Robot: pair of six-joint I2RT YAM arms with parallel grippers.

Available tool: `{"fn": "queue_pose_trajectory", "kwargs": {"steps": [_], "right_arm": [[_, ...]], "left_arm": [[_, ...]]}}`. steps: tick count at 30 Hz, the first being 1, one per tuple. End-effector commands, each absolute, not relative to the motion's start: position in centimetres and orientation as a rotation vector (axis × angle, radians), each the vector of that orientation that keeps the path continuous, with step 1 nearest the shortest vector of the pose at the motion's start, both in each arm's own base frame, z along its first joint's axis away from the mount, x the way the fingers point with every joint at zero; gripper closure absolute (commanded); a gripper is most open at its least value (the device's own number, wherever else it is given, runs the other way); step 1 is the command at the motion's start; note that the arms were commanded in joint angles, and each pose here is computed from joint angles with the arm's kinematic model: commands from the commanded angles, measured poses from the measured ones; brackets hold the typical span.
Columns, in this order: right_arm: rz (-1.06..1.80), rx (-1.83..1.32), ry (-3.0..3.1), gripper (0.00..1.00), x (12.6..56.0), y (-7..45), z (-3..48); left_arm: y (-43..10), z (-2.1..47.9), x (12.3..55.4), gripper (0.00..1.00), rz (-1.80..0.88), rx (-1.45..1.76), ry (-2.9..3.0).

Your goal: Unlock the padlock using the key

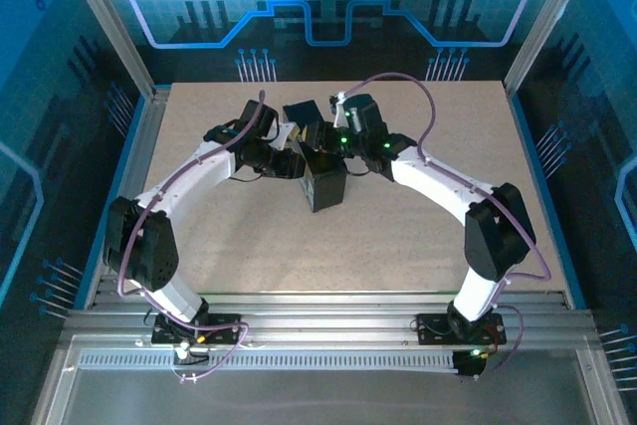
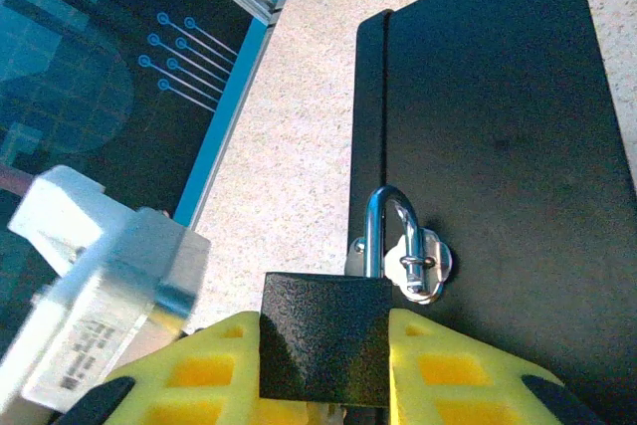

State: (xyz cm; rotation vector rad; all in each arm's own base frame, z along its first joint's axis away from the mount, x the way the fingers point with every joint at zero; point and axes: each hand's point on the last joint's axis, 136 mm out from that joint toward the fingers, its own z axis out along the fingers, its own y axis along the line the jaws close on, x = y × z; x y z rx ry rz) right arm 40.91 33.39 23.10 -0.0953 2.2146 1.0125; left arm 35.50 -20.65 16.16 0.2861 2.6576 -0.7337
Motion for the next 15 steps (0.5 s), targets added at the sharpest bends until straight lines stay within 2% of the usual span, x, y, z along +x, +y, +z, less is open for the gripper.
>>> {"fn": "queue_pose_trajectory", "kwargs": {"steps": [1,10,15], "right_arm": [[0.92,-0.118,2.128,0.8,42.7,33.5,24.5],[0.885,-0.092,2.142,0.8,43.9,32.2,21.7],[0.992,-0.035,2.125,0.8,45.3,32.3,20.3]], "left_arm": [[-21.2,15.4,34.9,0.64,-0.777,0.294,2.682],[-20.6,15.9,34.9,0.64,-0.8,0.256,2.669],[-20.7,16.0,34.8,0.65,-0.817,0.255,2.669]]}}
